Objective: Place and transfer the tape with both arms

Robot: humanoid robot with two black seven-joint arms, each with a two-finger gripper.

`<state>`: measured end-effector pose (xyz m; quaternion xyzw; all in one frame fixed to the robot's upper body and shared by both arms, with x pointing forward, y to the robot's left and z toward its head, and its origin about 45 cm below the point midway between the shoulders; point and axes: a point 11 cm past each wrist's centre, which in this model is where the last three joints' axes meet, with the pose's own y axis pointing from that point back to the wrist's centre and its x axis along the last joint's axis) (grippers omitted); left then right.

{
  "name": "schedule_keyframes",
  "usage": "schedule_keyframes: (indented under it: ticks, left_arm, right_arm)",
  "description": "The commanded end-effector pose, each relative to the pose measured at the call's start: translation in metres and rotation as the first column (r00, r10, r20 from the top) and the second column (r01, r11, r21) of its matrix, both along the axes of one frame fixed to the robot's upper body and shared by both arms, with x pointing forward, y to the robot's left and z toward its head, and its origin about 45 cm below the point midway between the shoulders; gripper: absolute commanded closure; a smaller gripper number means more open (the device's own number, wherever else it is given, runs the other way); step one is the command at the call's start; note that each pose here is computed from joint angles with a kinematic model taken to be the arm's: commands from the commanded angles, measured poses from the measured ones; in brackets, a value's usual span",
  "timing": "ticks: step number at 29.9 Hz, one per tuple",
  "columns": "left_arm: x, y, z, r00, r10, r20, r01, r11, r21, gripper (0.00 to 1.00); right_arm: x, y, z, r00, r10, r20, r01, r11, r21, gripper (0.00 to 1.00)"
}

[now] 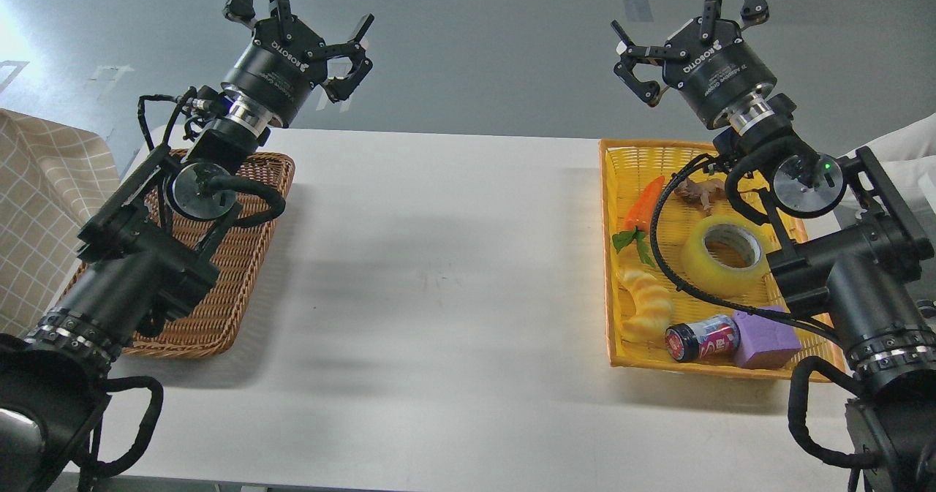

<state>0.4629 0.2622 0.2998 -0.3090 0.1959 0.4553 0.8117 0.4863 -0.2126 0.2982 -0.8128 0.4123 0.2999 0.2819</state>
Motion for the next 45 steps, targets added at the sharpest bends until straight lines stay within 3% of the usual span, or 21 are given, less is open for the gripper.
schedule_keyframes:
  ticks: [1,45]
  left_arm:
    - [0.0,0.0013,0.0002,1.0,0.003,0.001,-0.003,1.0,0.001,0.02]
    - [0.0018,0.0071,0.0045,1.0,0.02,0.011,-0.02,1.0,-0.007,0.02]
  right_arm:
    - [-0.0009,0.0034,-0.0024,1.0,0.005,-0.005,-0.005,1.0,0.006,0.0]
    - [-0.0007,0.0091,0.0041,1.0,0.013,0.011,-0.013,1.0,0.024,0.0]
